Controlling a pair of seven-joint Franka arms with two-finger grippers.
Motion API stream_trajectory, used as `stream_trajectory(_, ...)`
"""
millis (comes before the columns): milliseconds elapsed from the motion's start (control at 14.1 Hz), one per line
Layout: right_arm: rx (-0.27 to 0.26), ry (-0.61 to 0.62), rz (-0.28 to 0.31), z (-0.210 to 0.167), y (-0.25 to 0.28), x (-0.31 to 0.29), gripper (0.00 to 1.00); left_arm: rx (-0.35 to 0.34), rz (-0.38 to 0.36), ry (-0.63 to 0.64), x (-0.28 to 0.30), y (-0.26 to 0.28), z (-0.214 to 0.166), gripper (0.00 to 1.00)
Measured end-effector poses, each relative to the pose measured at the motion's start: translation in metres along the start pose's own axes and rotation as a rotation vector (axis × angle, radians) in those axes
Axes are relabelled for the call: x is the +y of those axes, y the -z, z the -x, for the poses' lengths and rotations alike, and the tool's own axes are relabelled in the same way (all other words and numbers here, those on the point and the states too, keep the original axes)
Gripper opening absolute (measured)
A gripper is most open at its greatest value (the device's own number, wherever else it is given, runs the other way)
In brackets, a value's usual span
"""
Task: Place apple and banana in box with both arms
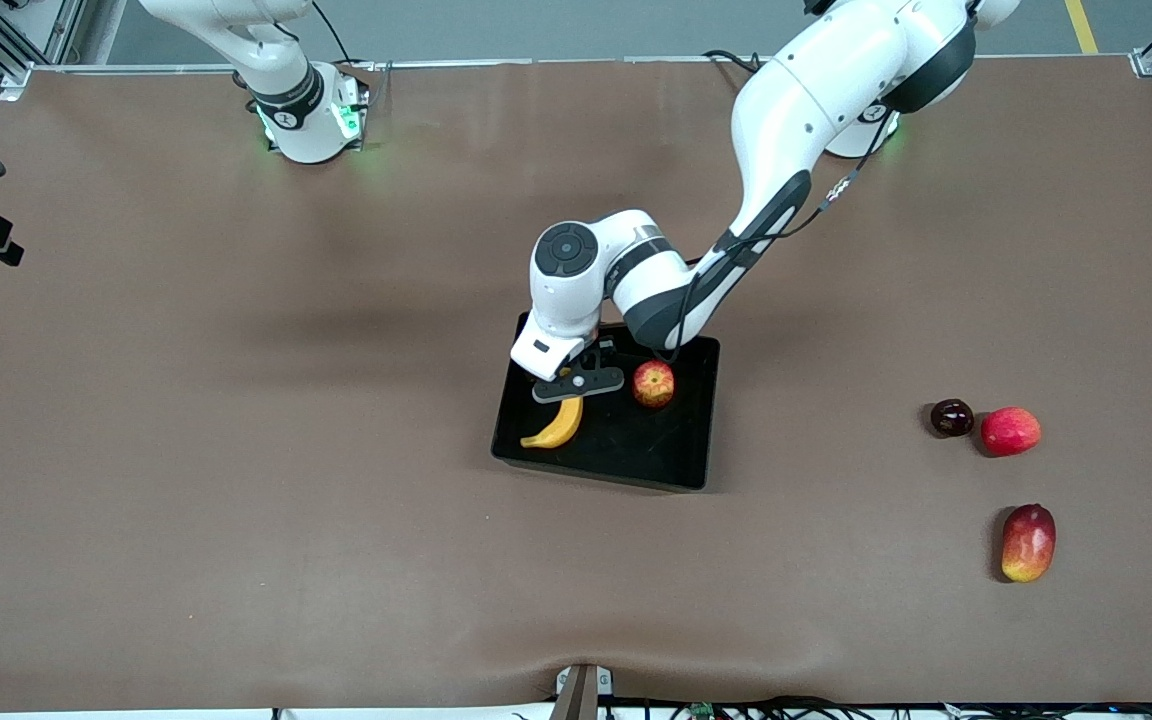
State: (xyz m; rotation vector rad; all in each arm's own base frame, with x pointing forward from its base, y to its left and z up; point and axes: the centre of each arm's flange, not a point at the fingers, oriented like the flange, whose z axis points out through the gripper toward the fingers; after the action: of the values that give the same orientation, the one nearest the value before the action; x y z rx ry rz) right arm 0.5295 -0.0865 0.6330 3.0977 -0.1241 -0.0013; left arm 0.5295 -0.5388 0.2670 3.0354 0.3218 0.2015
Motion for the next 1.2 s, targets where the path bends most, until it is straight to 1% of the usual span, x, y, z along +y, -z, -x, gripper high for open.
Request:
stream_trajectory(71, 0.0, -0.001, 0.0, 0.0, 0.0, 0.0, 1.0, 0.031, 0.015, 0.017, -0.002, 0.024, -0.015, 0.99)
stream_trajectory(142, 0.0, -0.001, 0.0, 0.0, 0.0, 0.001, 1.0, 0.063, 0.019, 0.04, -0.009, 0.054, -0.033, 1.0)
stream_trajectory(283, 0.0, -0.001, 0.0, 0.0, 0.0, 0.001, 1.0, 0.127, 0.007, 0.09, -0.033, 0.12, -0.07, 1.0)
stream_trajectory(354, 0.0, -0.002, 0.0, 0.0, 0.0, 0.001, 1.0, 0.154, -0.014, 0.098, -0.048, 0.152, -0.085, 1.0)
stream_trajectory(496, 0.0, -0.002, 0.0, 0.0, 0.0, 0.001, 1.0, 0.197, -0.058, 0.049, -0.078, 0.21, -0.106, 1.0)
stream_trajectory(567, 0.0, -0.002, 0.0, 0.0, 0.0, 0.001, 1.0, 0.207, -0.07, 0.018, -0.093, 0.236, -0.114, 1.0)
stream_trajectory(709, 0.0, -0.002, 0.0, 0.0, 0.0, 0.001, 1.0, 0.206, -0.102, -0.009, -0.128, 0.282, -0.129, 1.0)
stream_trajectory(921, 0.0, -0.003, 0.0, 0.0, 0.0, 0.001, 1.0, 0.201, -0.171, 0.029, -0.178, 0.33, -0.143, 1.0)
stream_trajectory(1063, 0.0, -0.003, 0.0, 0.0, 0.0, 0.002, 1.0, 0.194, -0.189, 0.047, -0.199, 0.351, -0.146, 1.0)
stream_trajectory(1205, 0.0, -0.003, 0.0, 0.0, 0.0, 0.001, 1.0, 0.162, -0.19, 0.058, -0.221, 0.367, -0.149, 1.0)
